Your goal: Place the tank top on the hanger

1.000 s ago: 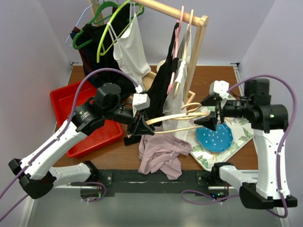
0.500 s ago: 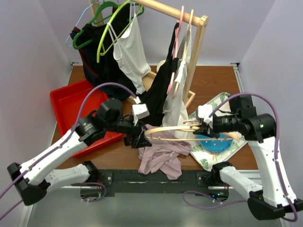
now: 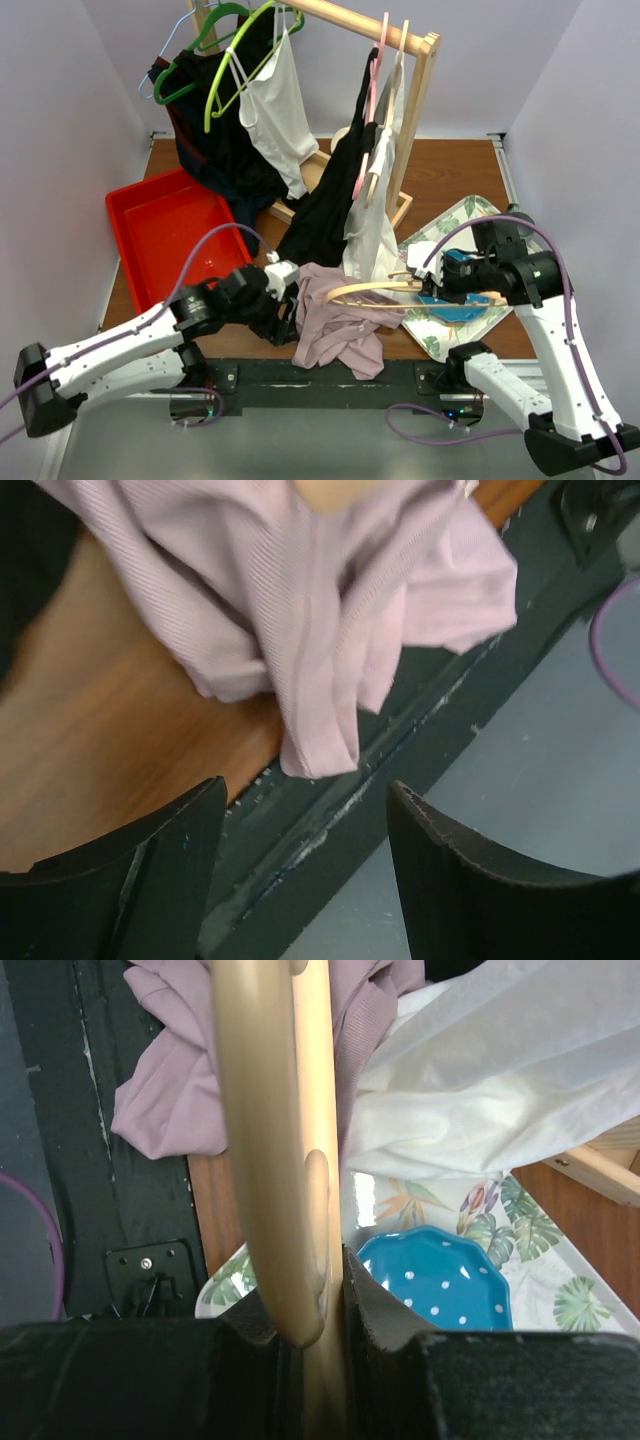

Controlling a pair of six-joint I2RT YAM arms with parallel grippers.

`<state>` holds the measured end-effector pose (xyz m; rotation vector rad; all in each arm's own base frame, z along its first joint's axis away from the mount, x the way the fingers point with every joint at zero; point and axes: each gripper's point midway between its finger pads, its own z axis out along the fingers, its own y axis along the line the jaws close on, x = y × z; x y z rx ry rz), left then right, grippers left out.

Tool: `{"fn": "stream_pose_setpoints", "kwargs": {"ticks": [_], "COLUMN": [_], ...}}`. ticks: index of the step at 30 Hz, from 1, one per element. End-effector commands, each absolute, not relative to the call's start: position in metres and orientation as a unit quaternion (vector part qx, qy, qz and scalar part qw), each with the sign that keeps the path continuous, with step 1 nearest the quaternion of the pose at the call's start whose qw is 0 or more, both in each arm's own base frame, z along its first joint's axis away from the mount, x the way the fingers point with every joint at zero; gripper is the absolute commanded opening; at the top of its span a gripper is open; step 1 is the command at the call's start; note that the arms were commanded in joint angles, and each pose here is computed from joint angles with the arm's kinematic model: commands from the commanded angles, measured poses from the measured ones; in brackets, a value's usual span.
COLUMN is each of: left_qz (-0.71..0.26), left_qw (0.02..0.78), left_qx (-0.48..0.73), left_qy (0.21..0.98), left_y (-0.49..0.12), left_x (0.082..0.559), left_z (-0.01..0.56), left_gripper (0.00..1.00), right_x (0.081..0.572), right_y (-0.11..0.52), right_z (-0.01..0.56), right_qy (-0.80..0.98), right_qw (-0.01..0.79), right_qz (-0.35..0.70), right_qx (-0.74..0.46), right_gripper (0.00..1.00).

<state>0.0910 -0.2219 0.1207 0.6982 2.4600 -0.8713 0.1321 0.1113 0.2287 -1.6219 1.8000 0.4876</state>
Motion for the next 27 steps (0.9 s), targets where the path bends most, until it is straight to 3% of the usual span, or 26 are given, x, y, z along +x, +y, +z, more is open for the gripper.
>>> {"fn": "stream_pose_setpoints", "kwargs": {"ticks": [1,8,15,18,22,23,24,27], "left_qz": [-0.285,-0.182,-0.18,-0.194,-0.224,-0.245,-0.252,-0.252], "left_qw": [0.229,0.233,0.245,0.248,0.233,0.235,0.23,0.22], "left_qx": [0.208,0.201,0.194,0.198,0.209,0.208,0.208,0.207], "left_qy": [0.907,0.934,0.933,0.928,0.923,0.917,0.917,0.919], "left_y": [-0.238,-0.255,-0.263,-0.266,-0.272,-0.278,-0.278,-0.277], "left_x": [0.088,0.082,0.088,0.087,0.078,0.076,0.074,0.07], "left_z": [0.117,0.086,0.086,0.091,0.093,0.098,0.096,0.096], "left_gripper": [0.68,0.62,0.07,0.0,0.0,0.05,0.23,0.41], "right_x": [0.107,0.105,0.103,0.102,0.1,0.099,0.099,0.098], "right_y": [0.105,0.109,0.112,0.114,0.12,0.122,0.122,0.126], "right_z": [0.221,0.226,0.227,0.227,0.229,0.23,0.23,0.231], "right_qy": [0.701,0.699,0.696,0.691,0.681,0.679,0.677,0.672], "right_qw": [0.282,0.289,0.291,0.288,0.284,0.283,0.283,0.281], "right_qz": [0.21,0.22,0.227,0.232,0.245,0.248,0.25,0.257], "right_qx": [-0.62,-0.615,-0.616,-0.621,-0.629,-0.63,-0.631,-0.635], "right_gripper": [0.0,0.0,0.0,0.0,0.0,0.0,0.0,0.0]}}
